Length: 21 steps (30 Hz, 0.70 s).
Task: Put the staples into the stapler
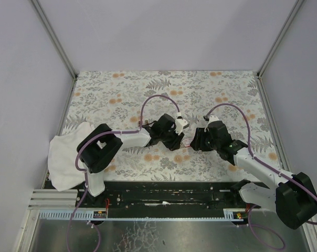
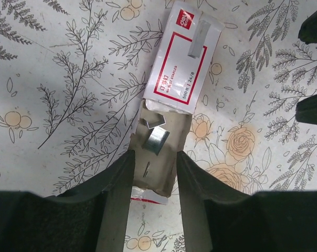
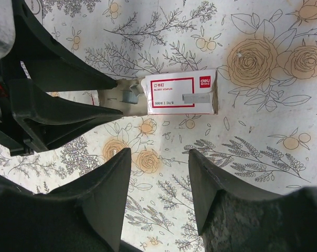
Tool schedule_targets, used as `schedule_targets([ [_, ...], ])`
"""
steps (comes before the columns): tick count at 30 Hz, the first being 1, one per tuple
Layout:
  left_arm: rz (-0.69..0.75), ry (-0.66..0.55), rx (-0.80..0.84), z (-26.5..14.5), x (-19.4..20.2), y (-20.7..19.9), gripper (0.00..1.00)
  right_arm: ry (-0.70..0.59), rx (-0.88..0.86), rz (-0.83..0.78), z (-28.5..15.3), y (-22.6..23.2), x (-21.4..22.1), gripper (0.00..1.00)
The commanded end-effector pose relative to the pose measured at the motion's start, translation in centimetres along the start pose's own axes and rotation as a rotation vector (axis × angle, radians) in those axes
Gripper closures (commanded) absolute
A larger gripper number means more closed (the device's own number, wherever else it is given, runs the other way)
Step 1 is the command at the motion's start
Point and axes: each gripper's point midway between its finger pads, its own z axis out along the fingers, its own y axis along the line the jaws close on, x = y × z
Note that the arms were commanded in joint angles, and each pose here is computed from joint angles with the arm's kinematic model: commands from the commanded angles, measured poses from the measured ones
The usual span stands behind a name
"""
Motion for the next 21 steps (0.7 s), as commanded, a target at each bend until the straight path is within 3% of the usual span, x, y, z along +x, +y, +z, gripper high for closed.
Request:
schedule_targets([
  [1,0.051,-0.066,0.012,0.4,-2.4,-0.2,0.63,-0.021,-0.03,-0.001,0.1,0.6,-0.8,0.45],
  [21,0.074,-0.13,0.018,-0.1,-4.2,-0.5,0.71,-0.013,-0.031,0.001,0.2,0.6,-0.7,0.45],
])
